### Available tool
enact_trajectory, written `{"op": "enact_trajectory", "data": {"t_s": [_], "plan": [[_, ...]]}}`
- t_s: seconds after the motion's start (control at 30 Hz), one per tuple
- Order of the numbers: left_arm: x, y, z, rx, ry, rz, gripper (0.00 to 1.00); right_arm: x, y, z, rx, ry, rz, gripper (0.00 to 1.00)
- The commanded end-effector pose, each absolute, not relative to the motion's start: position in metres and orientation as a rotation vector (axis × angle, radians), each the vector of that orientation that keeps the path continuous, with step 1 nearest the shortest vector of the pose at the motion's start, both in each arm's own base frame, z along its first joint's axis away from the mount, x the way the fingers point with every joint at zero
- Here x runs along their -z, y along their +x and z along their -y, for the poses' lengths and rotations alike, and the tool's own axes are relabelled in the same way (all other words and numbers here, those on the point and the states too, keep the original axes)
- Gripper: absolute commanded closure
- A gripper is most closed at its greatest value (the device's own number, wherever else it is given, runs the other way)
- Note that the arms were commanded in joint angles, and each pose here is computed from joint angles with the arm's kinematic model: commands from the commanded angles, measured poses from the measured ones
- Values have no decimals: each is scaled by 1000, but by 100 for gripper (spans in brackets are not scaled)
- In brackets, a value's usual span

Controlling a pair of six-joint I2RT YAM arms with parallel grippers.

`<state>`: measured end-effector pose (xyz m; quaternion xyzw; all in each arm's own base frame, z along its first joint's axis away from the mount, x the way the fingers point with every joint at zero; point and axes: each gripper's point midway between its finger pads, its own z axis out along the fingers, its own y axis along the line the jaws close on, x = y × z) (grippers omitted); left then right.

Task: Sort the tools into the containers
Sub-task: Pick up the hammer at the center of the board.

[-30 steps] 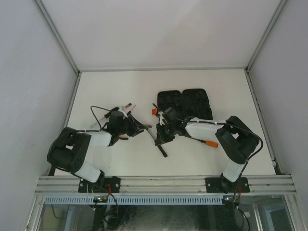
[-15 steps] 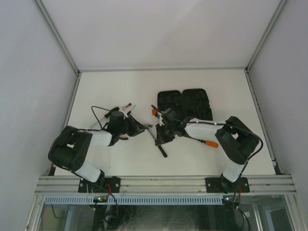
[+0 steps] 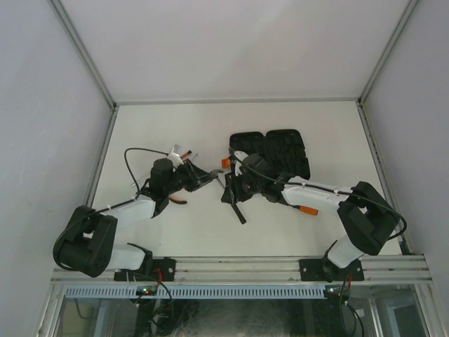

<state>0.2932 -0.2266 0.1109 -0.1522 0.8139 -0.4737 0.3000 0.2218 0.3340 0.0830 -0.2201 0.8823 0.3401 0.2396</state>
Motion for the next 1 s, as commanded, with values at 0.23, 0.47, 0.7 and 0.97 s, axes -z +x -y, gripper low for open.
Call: {"op": "enact_trajectory", "data": {"t_s": [0.23, 0.47, 0.7, 0.97], "plan": [[-161, 282, 235, 1330, -222, -2044, 100, -115, 252, -339, -898, -561, -2227, 49], [-176, 277, 237, 1348, -197, -2026, 100, -105, 259, -337, -841, -567, -2232, 49], [-182, 274, 239, 1361, -192, -2015, 100, -107, 256, -350, -918, -620, -2199, 65], [-192, 277, 237, 1342, -194, -1994, 98, -106, 246, -351, -942, -651, -2215, 92]]}}
